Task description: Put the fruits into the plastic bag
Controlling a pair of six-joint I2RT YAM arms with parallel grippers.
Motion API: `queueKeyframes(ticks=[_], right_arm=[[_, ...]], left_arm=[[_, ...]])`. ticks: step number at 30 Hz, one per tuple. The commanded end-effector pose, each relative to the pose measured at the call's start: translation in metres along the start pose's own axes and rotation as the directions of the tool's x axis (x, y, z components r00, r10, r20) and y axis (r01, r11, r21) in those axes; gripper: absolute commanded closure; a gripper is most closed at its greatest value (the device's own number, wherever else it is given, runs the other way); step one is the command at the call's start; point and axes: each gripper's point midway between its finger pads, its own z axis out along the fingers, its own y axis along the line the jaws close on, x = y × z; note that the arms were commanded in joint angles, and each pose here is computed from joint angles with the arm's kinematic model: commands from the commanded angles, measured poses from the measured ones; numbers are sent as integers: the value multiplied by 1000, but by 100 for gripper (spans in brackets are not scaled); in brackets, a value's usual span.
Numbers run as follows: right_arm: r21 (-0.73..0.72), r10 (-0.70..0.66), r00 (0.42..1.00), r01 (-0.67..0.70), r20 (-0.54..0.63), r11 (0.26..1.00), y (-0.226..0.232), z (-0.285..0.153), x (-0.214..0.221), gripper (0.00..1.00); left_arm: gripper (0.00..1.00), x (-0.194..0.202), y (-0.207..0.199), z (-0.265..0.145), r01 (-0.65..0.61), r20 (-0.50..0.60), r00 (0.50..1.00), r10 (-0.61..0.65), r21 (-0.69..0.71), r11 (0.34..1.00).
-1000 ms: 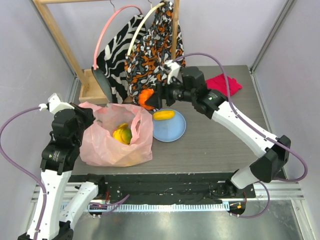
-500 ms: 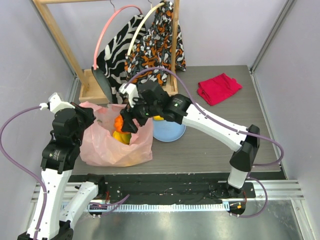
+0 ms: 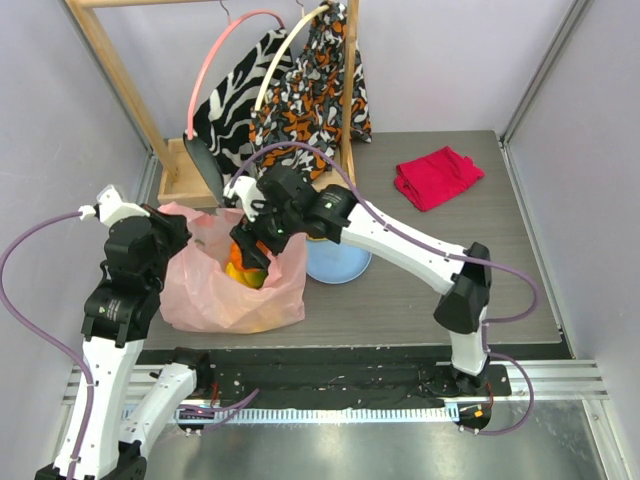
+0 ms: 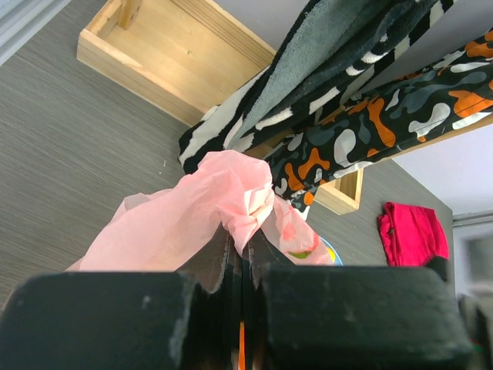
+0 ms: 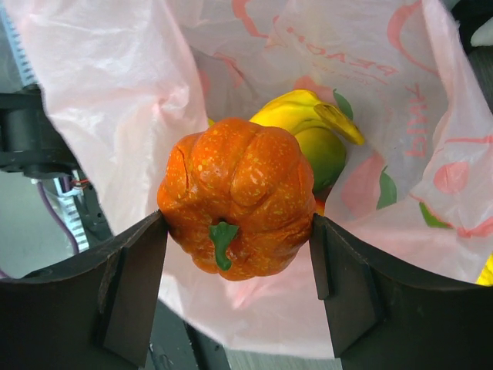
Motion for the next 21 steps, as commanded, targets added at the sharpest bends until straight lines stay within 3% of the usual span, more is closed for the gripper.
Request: queueKeyframes(ticks=[1, 8, 9, 10, 13, 21], right_arm=[[22, -33, 998, 34, -44, 999, -10, 14, -1, 85], [32, -59, 990, 64, -128, 997, -20, 34, 10, 78], [33, -58, 988, 64, -143, 997, -20, 33, 13, 75], [27, -56, 987, 61, -151, 998, -20, 34, 16, 64], [-21, -58, 985, 55, -161, 998, -12, 36, 20, 45], [-71, -79, 984, 68, -158, 995, -2, 39, 21, 35]], left_arm=[[100, -17, -13, -2, 17, 43, 999, -19, 41, 999], [100, -14, -10, -3, 18, 42, 999, -19, 35, 999], [100, -14, -9, -3, 17, 41, 999, -18, 31, 999], [100, -13, -8, -3, 19, 41, 999, -20, 31, 999], [100, -13, -8, -3, 21, 44, 999, -22, 33, 999], [100, -14, -6, -6, 19, 48, 999, -20, 26, 999]])
